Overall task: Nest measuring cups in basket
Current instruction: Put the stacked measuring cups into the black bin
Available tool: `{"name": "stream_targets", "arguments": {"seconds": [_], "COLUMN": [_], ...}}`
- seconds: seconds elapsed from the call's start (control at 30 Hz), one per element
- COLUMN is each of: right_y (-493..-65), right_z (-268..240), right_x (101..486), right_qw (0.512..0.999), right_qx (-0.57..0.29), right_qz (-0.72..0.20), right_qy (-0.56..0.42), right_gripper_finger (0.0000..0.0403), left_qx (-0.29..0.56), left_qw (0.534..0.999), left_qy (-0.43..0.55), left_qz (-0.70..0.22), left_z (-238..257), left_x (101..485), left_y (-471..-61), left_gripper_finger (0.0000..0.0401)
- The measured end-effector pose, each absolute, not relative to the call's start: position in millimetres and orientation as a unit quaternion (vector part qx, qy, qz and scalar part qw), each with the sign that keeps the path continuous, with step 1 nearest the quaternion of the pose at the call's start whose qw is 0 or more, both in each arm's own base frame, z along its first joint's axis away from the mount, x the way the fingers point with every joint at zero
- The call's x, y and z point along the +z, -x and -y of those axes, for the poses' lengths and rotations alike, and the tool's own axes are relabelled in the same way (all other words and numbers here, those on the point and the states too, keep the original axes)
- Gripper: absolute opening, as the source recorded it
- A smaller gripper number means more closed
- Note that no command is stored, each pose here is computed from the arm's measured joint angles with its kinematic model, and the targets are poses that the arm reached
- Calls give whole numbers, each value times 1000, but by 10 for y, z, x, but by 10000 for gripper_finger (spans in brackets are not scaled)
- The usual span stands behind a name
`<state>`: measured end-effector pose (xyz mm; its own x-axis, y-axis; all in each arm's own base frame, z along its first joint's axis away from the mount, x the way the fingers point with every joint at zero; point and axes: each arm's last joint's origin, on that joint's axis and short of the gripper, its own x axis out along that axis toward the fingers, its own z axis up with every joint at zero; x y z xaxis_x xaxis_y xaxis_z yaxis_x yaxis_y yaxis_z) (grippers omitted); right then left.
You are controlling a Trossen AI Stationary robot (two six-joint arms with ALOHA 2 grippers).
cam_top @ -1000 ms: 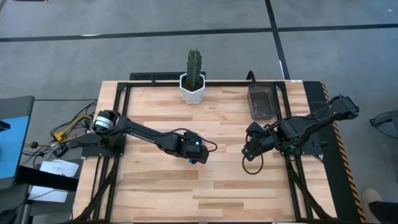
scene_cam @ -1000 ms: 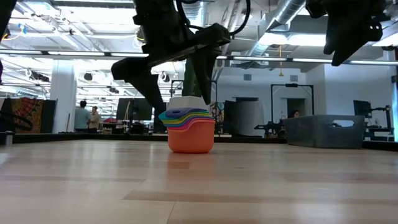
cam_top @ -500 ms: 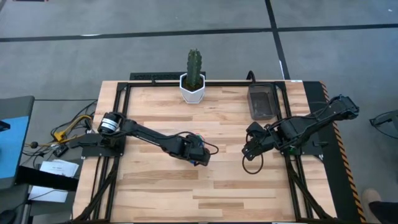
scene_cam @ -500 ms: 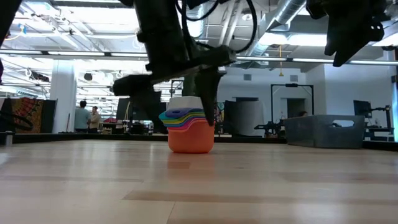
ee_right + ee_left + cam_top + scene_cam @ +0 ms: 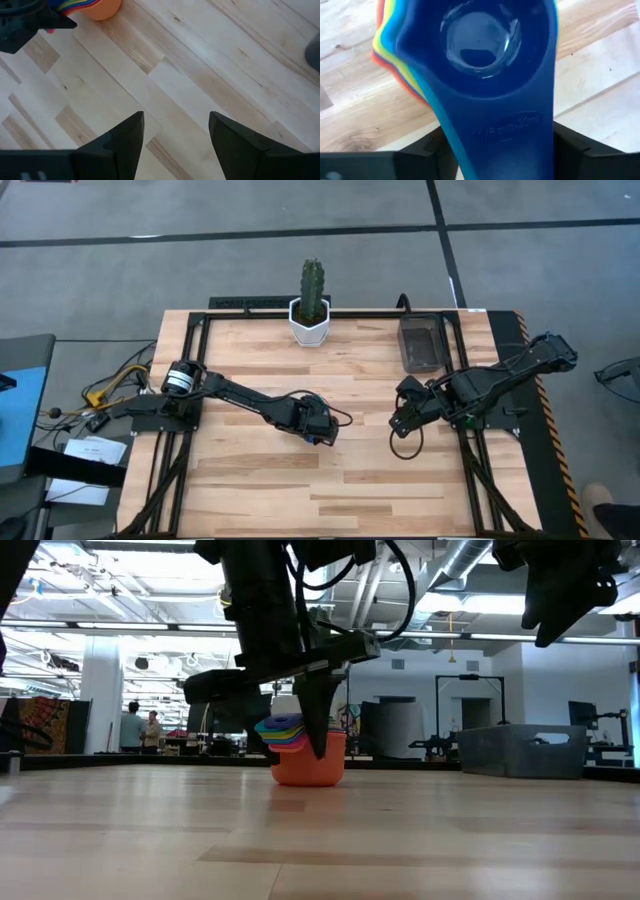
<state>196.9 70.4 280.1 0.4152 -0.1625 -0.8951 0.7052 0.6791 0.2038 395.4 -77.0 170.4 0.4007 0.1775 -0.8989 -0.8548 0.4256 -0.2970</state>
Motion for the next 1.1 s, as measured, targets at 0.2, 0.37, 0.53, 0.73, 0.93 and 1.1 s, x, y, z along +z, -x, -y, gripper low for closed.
{"name": "stream_targets", "arguments": {"seconds": [0.2, 0.37, 0.53, 0.73, 0.93, 1.1], "right_y": [-1969, -1969, -1969, -1966, -1961, -1956], "right_z": [-704, -704, -704, -703, -706, -721], "right_x": [2801, 2801, 2801, 2800, 2798, 2797], "right_qw": [789, 788, 788, 784, 780, 778], "right_qx": [-275, -277, -277, -284, -287, -282], "right_qz": [-465, -465, -464, -462, -462, -466], "right_qy": [-292, -294, -296, -304, -310, -312], "right_gripper_finger": [246, 246, 246, 246, 246, 246], "left_qx": [346, 338, 327, 300, 269, 269], "left_qw": [733, 739, 741, 746, 750, 745], "left_qy": [401, 390, 384, 369, 358, 364], "left_qz": [-426, -433, -444, -466, -487, -490], "left_z": [738, 718, 674, 586, 502, 473], "left_x": [1703, 1703, 1701, 1705, 1705, 1703], "left_y": [-3961, -3965, -3973, -3988, -4002, -4002], "left_gripper_finger": [149, 119, 124, 109, 63, 28]}}
